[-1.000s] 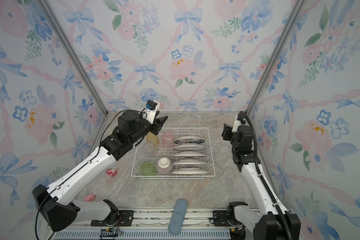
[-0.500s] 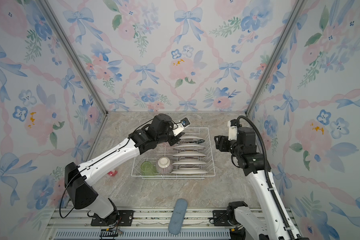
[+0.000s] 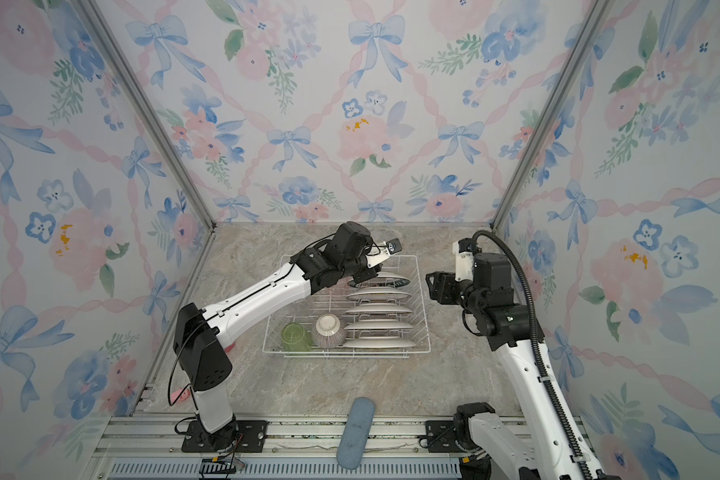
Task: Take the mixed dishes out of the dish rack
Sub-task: 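Reach the left gripper to the green-rimmed plate while the right arm rises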
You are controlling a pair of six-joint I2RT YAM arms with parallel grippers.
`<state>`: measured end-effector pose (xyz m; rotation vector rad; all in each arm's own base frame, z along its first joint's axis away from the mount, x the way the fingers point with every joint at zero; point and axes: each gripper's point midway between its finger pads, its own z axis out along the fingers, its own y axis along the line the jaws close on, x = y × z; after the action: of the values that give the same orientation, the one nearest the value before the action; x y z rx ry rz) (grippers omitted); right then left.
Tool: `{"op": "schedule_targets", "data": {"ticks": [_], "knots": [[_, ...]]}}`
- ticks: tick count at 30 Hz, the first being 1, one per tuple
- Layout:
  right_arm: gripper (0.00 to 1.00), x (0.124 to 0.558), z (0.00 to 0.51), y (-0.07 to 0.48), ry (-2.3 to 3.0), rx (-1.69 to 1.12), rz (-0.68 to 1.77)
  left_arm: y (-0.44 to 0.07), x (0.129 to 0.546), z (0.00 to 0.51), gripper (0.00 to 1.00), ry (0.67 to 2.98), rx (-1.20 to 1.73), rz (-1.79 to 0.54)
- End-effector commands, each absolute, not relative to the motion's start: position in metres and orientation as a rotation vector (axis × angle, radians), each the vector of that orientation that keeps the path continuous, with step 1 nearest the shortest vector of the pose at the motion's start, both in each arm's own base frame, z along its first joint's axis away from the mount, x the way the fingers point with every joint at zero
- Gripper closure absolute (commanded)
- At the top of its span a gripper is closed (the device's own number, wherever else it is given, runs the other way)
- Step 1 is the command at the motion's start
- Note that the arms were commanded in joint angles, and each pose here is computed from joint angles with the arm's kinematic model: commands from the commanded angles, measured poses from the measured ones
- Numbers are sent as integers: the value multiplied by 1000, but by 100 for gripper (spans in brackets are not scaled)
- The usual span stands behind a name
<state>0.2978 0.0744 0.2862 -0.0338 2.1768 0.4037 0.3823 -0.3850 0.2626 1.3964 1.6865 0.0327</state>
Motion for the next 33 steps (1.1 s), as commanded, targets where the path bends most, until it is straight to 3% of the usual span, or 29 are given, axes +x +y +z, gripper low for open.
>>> {"op": "schedule_targets", "data": {"ticks": [1, 8, 12, 24, 29, 33], "knots": [[28, 293, 297, 78, 2166, -42, 428, -391, 373, 261, 57, 1659, 1488, 20], [28, 295, 297, 81, 2164, -39, 446, -396, 361, 243, 59, 1672, 1574, -1], [28, 295, 296, 81, 2165, -38, 448, -399, 360, 231, 66, 1678, 1606, 28], [27, 291, 292, 79, 2172, -30, 441, -402, 374, 209, 65, 1699, 1641, 108], [27, 291, 292, 78, 2171, -28, 429, -401, 379, 197, 74, 1712, 1673, 138], [26, 290, 291, 77, 2171, -30, 425, -398, 386, 190, 74, 1715, 1687, 172]]}}
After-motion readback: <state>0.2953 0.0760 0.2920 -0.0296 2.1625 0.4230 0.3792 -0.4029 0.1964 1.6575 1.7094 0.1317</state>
